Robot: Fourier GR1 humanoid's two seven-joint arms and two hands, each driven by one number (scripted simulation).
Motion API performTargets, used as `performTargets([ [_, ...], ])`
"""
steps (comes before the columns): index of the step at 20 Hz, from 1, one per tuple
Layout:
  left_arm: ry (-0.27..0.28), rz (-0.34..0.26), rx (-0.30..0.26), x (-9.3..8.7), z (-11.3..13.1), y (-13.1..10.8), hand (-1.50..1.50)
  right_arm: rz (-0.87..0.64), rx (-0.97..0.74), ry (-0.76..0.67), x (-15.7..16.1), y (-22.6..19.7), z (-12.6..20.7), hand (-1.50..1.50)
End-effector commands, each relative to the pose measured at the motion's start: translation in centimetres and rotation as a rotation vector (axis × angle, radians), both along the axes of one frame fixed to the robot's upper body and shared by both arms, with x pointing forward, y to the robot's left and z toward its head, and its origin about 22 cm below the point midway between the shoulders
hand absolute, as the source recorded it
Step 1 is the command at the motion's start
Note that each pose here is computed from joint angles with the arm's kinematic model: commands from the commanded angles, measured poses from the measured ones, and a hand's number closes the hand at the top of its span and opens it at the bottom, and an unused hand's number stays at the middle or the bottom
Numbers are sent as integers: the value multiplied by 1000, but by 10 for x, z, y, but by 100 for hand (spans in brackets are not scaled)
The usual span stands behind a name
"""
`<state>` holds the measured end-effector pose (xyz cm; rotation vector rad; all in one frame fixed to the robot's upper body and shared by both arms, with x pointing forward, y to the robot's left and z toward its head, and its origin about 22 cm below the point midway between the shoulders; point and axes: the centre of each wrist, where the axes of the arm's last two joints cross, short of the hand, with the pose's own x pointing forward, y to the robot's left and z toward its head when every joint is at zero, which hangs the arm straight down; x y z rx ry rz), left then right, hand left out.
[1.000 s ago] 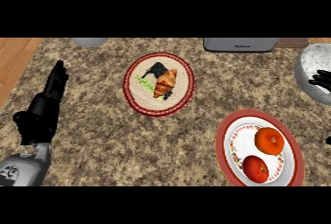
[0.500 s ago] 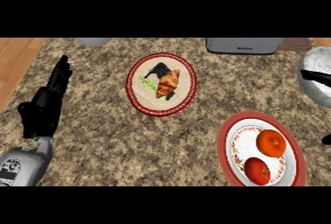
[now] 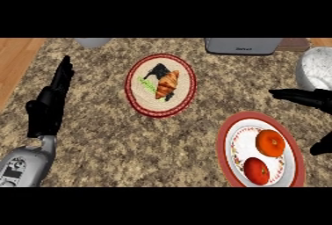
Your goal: Pick the squash from the plate and place it in the bowl
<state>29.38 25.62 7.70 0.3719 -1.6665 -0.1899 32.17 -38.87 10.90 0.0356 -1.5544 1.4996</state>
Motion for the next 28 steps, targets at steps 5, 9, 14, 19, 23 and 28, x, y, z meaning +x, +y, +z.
performTargets([
  [5,1,16,0,7,-2,0,0,203,-140,107,-8,12,-39,-150],
  [9,-1,27,-13,1,8,15,0,181,-253,108,1,20,-56,-150],
  [14,10,24,2,12,13,3,0,160,-258,104,10,30,-58,-150],
  [19,9,30,-4,2,-2,17,0,163,-237,122,17,33,-85,-150],
  [23,-1,23,-13,-19,9,-8,0,156,-257,120,16,45,-111,-150],
  [28,12,16,-15,6,8,16,0,171,-255,125,30,49,-113,-150],
])
